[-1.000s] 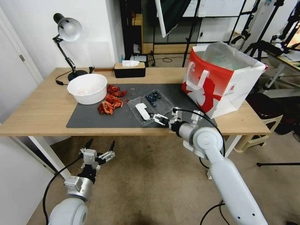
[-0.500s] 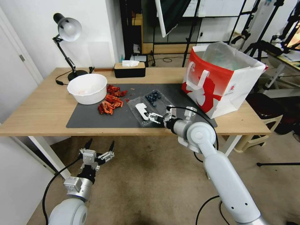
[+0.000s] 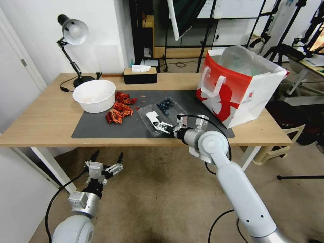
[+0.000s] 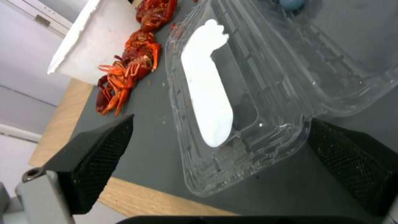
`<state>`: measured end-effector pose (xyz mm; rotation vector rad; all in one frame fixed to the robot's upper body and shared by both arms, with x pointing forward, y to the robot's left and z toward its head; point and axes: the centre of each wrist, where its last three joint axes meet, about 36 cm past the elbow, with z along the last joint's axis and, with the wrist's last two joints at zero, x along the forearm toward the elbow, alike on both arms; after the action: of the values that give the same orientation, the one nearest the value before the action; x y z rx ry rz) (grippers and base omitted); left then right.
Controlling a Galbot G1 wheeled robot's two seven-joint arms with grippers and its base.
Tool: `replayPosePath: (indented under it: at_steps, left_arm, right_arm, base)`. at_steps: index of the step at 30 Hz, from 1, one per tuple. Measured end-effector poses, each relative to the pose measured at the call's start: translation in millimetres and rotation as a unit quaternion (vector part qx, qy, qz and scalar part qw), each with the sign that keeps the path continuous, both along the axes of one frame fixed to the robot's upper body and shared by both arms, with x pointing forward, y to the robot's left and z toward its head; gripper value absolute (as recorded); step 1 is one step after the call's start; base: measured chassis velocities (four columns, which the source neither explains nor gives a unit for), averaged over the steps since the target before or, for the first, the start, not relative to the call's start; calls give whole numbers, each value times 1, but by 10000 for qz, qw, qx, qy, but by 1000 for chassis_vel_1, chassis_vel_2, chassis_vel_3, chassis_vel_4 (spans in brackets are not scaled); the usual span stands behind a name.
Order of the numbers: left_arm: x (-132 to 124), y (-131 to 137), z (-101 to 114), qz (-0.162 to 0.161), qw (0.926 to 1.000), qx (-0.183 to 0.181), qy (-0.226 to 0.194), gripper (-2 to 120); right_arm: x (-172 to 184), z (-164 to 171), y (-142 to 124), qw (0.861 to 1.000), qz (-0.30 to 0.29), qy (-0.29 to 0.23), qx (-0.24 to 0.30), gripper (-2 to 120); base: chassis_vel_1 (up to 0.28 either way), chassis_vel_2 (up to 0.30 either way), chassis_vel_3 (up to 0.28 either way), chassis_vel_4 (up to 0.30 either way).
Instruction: Close the takeout container lid, then place the container into the takeout bag.
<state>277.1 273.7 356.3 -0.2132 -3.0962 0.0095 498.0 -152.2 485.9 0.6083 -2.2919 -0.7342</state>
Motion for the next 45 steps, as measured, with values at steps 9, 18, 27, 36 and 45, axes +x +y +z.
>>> replayPosePath:
  at_steps: [9, 18, 27, 36, 45]
  left_arm:
    - [2, 6, 1, -45, 10000, 48, -7, 100]
    - [2, 7, -3, -29, 10000, 43, -12, 100]
    - [2, 7, -5, -6, 10000, 40, -46, 100]
    - [1, 8, -6, 14, 10000, 38, -58, 100]
    - [1, 10, -8, 35, 10000, 47, -74, 100]
  right_arm:
    - [8, 0, 2, 10000, 33, -22, 21, 100]
    - [12, 2, 4, 9996, 160, -234, 89, 100]
    - [9, -1, 15, 9976, 348, -577, 128, 100]
    - [7, 0, 30, 9966, 512, -630, 155, 100]
    - [5, -4, 44, 9960, 612, -614, 205, 100]
  base:
    - [0, 0, 0, 0]
    - [0, 0, 0, 0]
    - [0, 0, 0, 0]
    - [0, 0, 0, 0]
    - [0, 0, 0, 0]
